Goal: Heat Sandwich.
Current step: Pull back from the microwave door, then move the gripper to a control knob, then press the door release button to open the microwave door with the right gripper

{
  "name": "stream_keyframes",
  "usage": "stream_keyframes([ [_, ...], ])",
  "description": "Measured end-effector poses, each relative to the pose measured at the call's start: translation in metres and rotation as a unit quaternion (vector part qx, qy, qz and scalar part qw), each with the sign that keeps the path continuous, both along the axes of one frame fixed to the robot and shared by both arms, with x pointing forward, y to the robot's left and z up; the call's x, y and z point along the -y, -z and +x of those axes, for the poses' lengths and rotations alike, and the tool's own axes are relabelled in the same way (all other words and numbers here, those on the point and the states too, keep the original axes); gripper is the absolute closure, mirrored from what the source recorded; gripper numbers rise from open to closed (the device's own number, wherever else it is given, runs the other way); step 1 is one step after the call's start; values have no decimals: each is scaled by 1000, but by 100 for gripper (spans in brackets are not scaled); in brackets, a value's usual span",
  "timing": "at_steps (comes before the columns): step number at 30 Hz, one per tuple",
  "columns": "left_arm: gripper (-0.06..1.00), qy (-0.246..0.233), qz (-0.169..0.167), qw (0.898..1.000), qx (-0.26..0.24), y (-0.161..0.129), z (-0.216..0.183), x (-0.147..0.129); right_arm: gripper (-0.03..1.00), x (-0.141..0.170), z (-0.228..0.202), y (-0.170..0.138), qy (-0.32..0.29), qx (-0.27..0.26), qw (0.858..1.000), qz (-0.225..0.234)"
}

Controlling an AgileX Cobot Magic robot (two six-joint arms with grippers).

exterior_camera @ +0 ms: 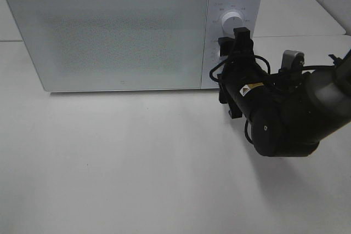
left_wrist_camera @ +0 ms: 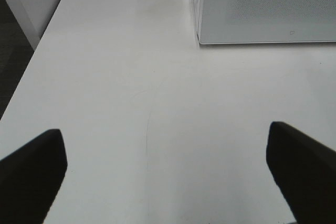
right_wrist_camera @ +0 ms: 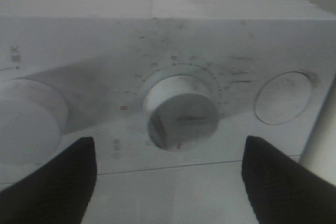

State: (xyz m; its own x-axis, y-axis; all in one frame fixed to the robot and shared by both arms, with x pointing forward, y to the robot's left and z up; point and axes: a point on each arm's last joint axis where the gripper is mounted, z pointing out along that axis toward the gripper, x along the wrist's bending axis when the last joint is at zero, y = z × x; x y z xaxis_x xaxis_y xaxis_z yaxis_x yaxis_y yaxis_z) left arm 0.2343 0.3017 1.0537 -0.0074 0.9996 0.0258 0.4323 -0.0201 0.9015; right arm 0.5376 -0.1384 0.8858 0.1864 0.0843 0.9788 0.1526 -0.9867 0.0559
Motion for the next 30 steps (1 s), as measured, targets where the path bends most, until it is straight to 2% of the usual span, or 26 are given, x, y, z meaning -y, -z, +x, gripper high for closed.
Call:
stream_keyframes([
  [7, -3, 0, 0, 1000, 0, 0, 0, 0, 22, 11, -20, 5, -13, -48, 998, -23],
  [11, -3, 0, 0, 1000, 0, 0, 0, 0, 22, 15, -32, 2, -38, -75, 995, -60],
  [14, -3, 0, 0, 1000, 0, 0, 0, 0, 22, 17, -43, -4, -81, -91, 986, -116],
  [16, -3, 0, 0, 1000, 0, 0, 0, 0, 22, 17, -45, -4, -90, -96, 983, -129],
  [17, -3, 0, 0, 1000, 0, 0, 0, 0, 22, 17, -48, -8, -116, -106, 974, -163],
  [19, -3, 0, 0, 1000, 0, 0, 0, 0, 22, 16, -52, -12, -144, -117, 962, -200],
  [20, -3, 0, 0, 1000, 0, 0, 0, 0, 22, 16, -52, -12, -144, -117, 962, -200],
  [21, -3, 0, 0, 1000, 0, 0, 0, 0, 22, 16, -54, -13, -156, -123, 956, -215],
  [22, -3, 0, 0, 1000, 0, 0, 0, 0, 22, 16, -59, -15, -188, -136, 938, -256],
  [23, -3, 0, 0, 1000, 0, 0, 0, 0, 22, 16, -60, -16, -201, -140, 930, -274],
  [24, -3, 0, 0, 1000, 0, 0, 0, 0, 22, 16, -60, -16, -201, -140, 930, -274],
  [25, -3, 0, 0, 1000, 0, 0, 0, 0, 22, 16, -63, -17, -219, -144, 918, -296],
  [26, -3, 0, 0, 1000, 0, 0, 0, 0, 22, 16, -67, -20, -252, -149, 895, -335],
  [28, -3, 0, 0, 1000, 0, 0, 0, 0, 22, 17, -71, -22, -284, -145, 870, -376],
  [29, -3, 0, 0, 1000, 0, 0, 0, 0, 22, 17, -71, -22, -284, -145, 870, -376],
  [30, -3, 0, 0, 1000, 0, 0, 0, 0, 22, 17, -73, -24, -299, -143, 857, -394],
])
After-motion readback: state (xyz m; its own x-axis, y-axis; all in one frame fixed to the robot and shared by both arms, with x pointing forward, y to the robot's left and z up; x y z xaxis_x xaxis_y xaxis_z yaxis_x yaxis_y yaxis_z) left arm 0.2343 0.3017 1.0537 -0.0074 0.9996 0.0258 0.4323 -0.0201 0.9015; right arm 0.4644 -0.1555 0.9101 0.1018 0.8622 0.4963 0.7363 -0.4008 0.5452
